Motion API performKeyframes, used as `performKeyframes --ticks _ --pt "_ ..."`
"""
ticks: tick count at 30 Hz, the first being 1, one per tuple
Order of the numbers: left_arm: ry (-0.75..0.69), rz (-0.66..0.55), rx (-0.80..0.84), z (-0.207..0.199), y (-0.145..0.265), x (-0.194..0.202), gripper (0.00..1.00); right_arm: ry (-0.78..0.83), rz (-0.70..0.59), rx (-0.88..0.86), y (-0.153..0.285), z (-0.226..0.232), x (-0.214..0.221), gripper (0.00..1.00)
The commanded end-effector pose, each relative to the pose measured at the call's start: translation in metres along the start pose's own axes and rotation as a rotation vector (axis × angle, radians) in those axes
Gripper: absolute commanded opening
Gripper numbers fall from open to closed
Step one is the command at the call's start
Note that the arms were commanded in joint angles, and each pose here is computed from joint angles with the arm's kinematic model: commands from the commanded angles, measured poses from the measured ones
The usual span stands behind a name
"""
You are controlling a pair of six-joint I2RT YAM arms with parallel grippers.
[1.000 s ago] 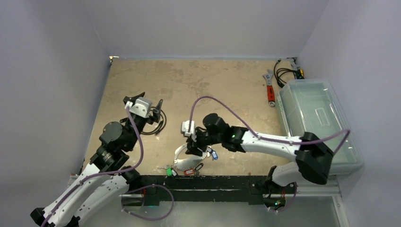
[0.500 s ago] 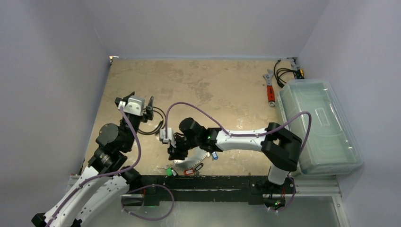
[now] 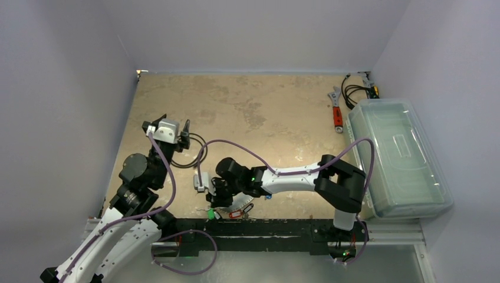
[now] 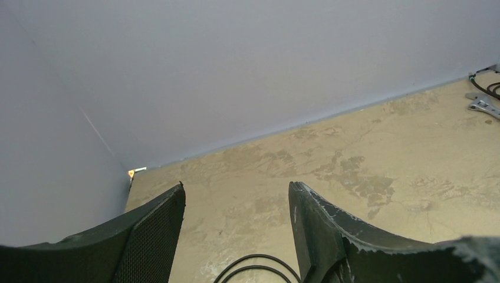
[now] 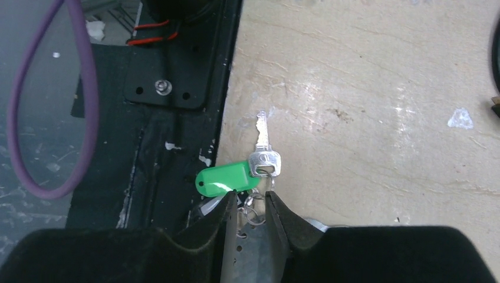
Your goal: Put the keys on the keyring
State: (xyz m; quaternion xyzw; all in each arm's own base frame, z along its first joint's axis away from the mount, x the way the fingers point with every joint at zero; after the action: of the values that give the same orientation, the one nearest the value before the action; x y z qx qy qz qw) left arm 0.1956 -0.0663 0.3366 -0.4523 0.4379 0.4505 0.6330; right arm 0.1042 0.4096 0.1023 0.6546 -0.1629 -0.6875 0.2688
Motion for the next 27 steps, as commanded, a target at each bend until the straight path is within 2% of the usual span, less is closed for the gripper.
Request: performKeyframes --ticks 1,13,27 --pt "0.01 -0.022 -0.005 0.001 -0.001 -0.004 0.64 0.013 0.057 0.048 -0.005 -0.008 0.01 0.26" --pt "0.008 -0.014 0.0 0.0 -0.003 -0.002 0.63 -0.01 0.123 0.056 -0.02 -0.01 0.024 0.28" --pt "0.008 -0.011 0.0 0.0 -0.004 -0.001 0.63 0.007 0.073 0.09 -0.008 -0.01 0.007 0.28"
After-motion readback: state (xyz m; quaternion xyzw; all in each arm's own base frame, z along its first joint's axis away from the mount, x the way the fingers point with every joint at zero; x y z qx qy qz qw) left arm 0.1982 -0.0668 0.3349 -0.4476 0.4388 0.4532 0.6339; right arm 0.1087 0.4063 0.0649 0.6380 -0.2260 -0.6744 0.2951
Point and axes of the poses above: each gripper's point midway between its finger pads, its own y axis back along the fingers, its own z axis along the line the jaws close on, x = y × z, the point moved 6 cm from there along y, back along the fingers
